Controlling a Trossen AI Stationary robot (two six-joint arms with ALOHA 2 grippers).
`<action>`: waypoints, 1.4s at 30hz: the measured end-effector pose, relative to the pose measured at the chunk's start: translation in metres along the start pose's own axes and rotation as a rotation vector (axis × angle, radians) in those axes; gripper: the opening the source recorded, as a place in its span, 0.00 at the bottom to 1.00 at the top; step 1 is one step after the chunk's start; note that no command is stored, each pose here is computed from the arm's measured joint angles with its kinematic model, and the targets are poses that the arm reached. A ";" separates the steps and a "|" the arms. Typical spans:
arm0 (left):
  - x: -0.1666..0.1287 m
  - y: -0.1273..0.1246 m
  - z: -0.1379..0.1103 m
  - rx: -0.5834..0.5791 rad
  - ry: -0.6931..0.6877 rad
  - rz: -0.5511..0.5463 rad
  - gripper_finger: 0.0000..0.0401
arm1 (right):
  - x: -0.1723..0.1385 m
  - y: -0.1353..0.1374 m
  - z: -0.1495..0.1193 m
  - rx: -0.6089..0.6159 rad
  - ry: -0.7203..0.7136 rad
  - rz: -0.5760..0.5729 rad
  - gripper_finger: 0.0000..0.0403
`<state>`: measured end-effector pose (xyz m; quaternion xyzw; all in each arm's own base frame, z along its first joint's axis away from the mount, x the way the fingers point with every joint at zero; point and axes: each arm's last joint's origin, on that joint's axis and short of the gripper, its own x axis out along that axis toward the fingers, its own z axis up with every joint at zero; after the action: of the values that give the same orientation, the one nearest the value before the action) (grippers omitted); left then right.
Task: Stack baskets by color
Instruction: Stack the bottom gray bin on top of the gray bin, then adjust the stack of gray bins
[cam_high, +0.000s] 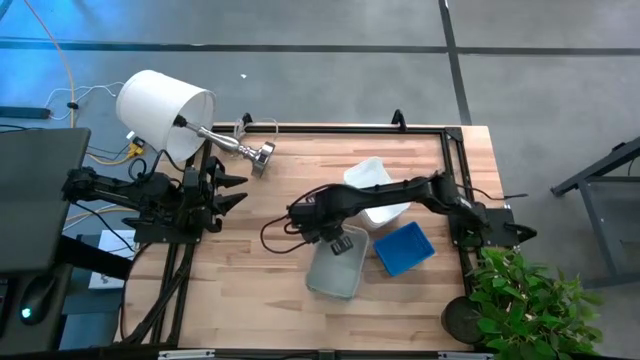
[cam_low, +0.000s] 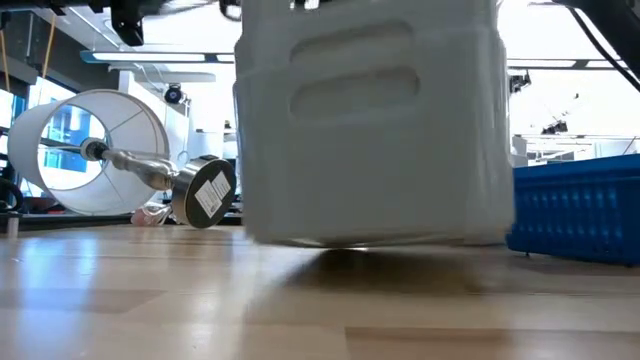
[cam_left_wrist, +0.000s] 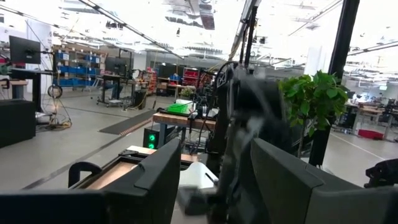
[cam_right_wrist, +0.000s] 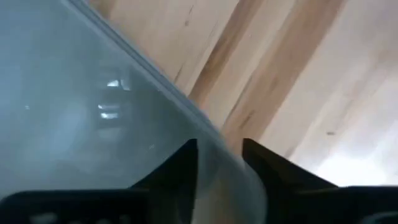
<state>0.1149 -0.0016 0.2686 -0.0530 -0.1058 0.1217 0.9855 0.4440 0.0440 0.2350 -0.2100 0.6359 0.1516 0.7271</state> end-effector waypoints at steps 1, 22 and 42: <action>0.000 0.000 0.000 0.000 0.000 0.000 0.46 | 0.004 0.000 0.000 0.000 0.011 0.005 0.31; 0.000 0.000 0.000 0.002 0.004 0.000 0.46 | -0.042 0.000 -0.012 0.080 -0.063 -0.056 0.51; 0.000 0.000 -0.002 0.002 0.018 0.005 0.46 | -0.121 0.048 -0.134 0.386 -0.662 -0.218 0.51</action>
<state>0.1152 -0.0015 0.2668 -0.0535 -0.0969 0.1238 0.9861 0.2874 0.0241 0.3357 -0.0757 0.3580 0.0108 0.9306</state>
